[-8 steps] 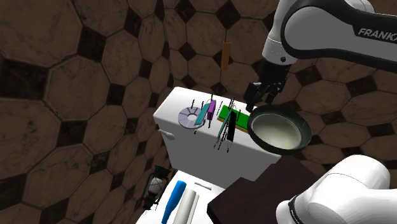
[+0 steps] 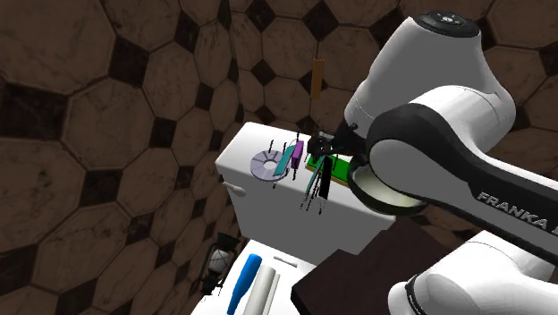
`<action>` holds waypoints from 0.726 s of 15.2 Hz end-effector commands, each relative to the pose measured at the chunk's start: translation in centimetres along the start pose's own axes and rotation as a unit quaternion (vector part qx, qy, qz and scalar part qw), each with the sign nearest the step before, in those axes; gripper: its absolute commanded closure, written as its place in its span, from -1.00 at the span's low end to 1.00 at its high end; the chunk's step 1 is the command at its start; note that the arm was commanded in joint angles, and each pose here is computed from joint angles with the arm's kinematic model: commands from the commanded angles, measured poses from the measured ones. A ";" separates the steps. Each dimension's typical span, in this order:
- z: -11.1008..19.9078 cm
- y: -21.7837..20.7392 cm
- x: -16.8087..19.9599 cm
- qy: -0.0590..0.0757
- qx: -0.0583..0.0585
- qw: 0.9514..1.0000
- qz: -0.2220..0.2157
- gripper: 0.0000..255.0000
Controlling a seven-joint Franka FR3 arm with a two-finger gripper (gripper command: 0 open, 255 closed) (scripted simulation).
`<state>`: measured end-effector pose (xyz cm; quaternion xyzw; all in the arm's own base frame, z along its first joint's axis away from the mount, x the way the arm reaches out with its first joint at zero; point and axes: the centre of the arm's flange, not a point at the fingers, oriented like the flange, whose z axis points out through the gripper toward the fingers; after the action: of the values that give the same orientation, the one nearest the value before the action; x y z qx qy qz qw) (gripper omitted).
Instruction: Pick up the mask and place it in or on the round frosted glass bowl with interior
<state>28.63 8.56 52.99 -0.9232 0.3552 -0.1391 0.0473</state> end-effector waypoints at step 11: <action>5.4 -2.2 -1.6 0.066 0.004 0.990 0.124 -1.00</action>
<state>30.39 11.18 47.99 -0.8607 0.4684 -0.1945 0.0441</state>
